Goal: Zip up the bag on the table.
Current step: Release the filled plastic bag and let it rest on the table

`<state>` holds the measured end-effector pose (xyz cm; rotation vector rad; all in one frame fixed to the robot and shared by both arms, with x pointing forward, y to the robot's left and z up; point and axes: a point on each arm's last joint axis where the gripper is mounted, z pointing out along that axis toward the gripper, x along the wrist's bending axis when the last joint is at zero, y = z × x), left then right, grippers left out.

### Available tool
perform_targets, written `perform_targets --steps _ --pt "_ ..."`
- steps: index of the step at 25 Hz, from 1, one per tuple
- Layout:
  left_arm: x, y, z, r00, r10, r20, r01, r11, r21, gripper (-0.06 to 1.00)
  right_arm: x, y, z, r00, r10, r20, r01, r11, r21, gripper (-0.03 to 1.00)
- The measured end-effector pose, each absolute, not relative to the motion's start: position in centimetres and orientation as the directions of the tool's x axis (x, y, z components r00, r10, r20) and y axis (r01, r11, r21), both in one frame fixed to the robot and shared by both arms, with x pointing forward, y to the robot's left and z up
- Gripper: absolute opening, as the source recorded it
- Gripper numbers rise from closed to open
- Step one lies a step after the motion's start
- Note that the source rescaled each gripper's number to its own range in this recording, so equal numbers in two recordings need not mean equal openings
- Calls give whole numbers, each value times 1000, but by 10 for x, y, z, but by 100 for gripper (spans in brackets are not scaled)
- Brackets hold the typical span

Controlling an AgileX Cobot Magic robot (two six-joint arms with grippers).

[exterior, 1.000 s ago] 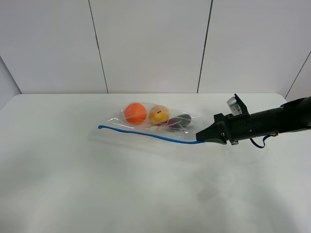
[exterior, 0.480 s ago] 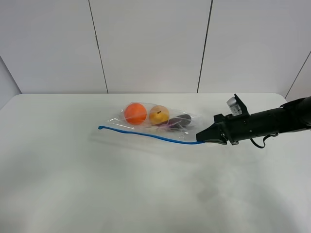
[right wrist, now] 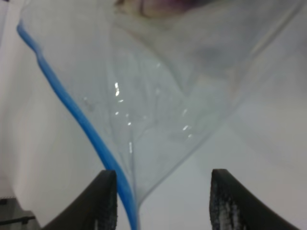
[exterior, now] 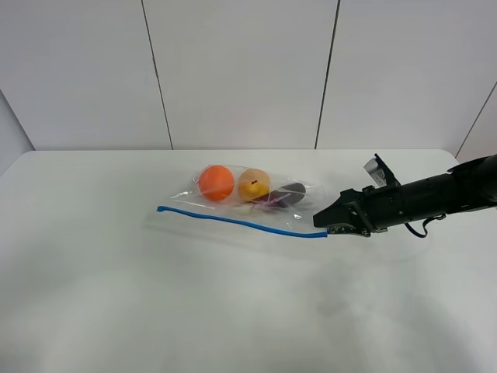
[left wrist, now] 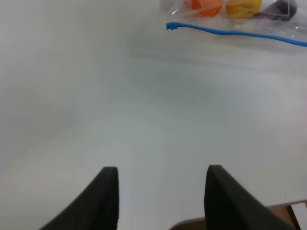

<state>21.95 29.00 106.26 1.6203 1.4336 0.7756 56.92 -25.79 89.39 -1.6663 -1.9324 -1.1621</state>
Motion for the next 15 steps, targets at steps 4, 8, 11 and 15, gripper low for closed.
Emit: perform_targets --steps 4,8,11,15 --pt "219 290 1063 163 984 -70 480 -17 877 65 569 -258 894 -257 661 705 933 -21 360 92" --pt "219 290 1063 163 984 -70 480 -17 877 65 572 -258 904 -288 656 697 920 -12 392 98" --pt "219 290 1063 163 984 -70 480 -17 877 65 578 -257 928 -353 639 684 891 6 454 100" --pt "219 290 1063 163 984 -70 480 -17 877 65 584 -258 958 -408 650 641 860 39 508 100"
